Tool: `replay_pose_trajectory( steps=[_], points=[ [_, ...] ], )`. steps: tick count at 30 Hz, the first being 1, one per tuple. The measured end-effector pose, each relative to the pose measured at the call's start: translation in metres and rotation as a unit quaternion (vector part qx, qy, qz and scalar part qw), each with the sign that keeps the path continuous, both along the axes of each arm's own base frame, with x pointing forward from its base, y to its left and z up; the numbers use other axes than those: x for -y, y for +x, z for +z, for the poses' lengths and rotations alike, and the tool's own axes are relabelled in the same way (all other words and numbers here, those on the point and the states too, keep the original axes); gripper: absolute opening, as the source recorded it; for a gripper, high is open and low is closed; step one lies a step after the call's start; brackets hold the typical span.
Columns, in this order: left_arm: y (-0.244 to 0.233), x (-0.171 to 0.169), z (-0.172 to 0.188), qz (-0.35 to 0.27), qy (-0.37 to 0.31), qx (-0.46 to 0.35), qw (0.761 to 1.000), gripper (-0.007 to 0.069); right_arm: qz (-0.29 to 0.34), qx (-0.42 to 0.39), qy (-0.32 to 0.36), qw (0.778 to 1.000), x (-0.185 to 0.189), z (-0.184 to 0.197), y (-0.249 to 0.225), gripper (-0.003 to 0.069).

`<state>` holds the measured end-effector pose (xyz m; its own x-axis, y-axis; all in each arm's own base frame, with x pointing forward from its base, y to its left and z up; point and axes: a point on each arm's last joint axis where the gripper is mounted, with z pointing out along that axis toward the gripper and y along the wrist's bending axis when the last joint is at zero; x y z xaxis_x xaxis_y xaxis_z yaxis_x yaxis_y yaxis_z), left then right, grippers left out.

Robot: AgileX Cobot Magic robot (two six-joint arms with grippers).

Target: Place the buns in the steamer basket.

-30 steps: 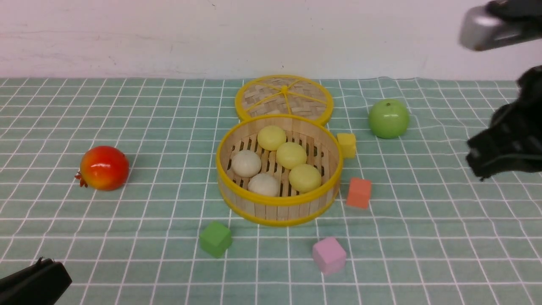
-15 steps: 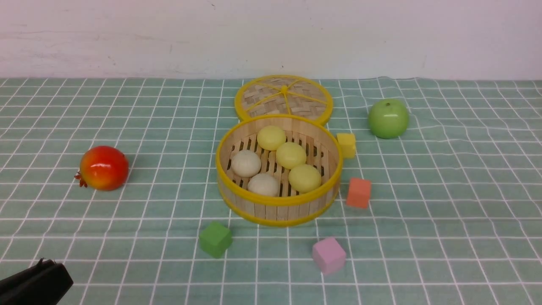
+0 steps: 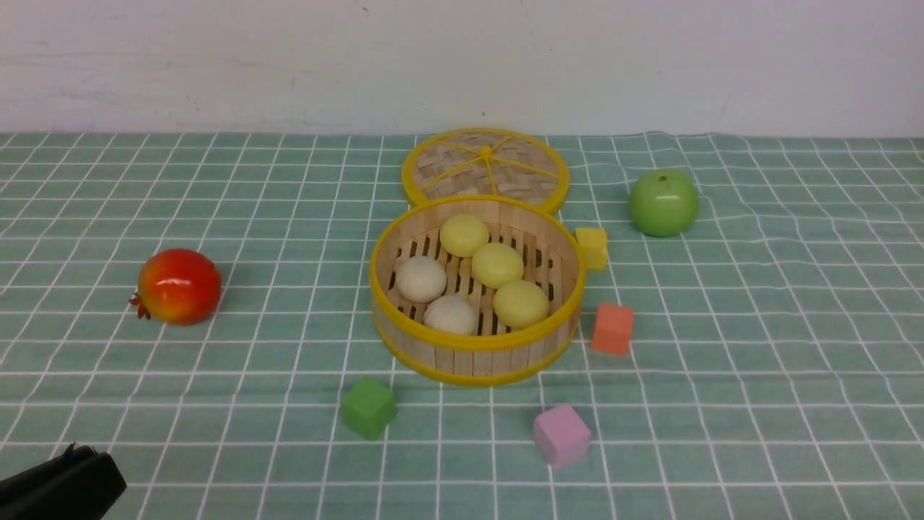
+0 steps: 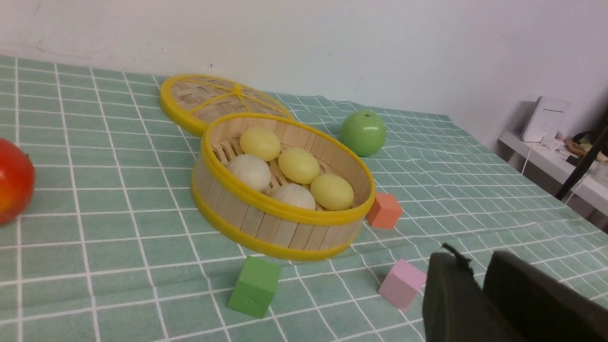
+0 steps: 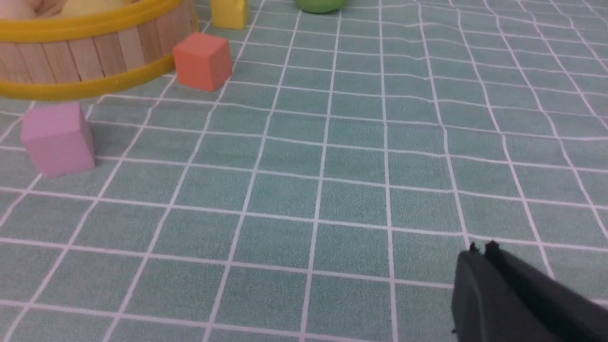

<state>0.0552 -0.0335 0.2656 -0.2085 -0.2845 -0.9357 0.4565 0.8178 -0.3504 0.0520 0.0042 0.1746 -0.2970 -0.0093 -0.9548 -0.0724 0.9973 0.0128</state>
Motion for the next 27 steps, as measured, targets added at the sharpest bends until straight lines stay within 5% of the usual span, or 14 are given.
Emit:
replay_pose_trajectory(
  steps=[24, 27],
  points=[
    [0.0001, 0.0001, -0.0004, 0.000, 0.001, -0.002, 1.000, 0.0120, 0.000, 0.000, 0.000, 1.000, 0.0000, 0.0000, 0.0000, 0.0000],
    [0.0016, -0.0011, -0.0011, 0.008, 0.047, 0.036, 0.998, 0.0123, 0.000, 0.000, 0.000, 1.000, 0.0000, 0.0000, 0.0000, 0.0000]
  ],
)
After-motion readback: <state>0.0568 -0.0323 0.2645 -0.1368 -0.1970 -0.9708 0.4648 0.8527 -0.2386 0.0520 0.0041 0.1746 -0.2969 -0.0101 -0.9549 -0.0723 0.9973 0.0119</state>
